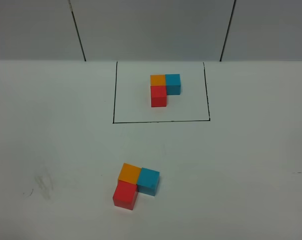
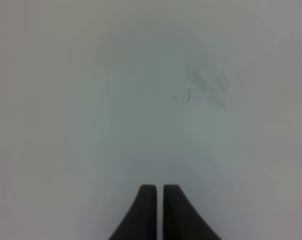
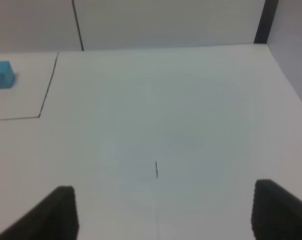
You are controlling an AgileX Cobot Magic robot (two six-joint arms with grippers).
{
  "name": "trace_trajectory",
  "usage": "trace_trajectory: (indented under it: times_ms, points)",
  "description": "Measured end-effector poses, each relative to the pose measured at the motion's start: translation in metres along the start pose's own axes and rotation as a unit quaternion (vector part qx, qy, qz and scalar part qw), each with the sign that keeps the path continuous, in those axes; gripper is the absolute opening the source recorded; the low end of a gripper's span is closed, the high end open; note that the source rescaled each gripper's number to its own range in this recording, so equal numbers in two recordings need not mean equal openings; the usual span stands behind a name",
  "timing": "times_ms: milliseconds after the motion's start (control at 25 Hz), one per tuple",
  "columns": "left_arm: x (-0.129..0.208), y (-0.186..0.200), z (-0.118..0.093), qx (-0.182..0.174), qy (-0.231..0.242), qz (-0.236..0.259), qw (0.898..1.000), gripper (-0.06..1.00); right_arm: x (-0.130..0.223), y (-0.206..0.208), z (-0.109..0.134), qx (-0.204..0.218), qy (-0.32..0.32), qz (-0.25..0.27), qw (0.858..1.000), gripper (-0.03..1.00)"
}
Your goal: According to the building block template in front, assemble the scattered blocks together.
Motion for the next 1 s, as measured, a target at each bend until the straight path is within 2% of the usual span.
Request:
trace_trajectory:
  times_ms: [160, 360, 1000]
  points:
    - [0.0, 0.0, 0.0, 0.0, 0.0, 0.0, 1.0, 0.0, 0.0085, -0.0022, -0.0015, 0.006, 0.004, 0.03, 1.0, 0.81]
    - [0.0, 0.0, 0.0, 0.0, 0.0, 0.0, 1.0, 0.0, 0.0084, -0.0024, -0.003, 0.011, 0.036, 0.029, 0.999, 0.81]
    - [0.0, 0.0, 0.0, 0.0, 0.0, 0.0, 1.0, 0.0, 0.0091, -0.0033, -0.0037, 0.014, 0.042, 0.03, 0.999, 0.81]
Point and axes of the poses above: a point on each arm's last joint axis where the gripper is mounted, y pointing back along that axis away from the gripper, z along the wrist's bending axis when the last joint is at zero, x = y × z, the point moved 3 cm from there along -y, pointing out along that axis toward the gripper, and after that the axes turned 8 degrees about -y, right-handed, at the moved point
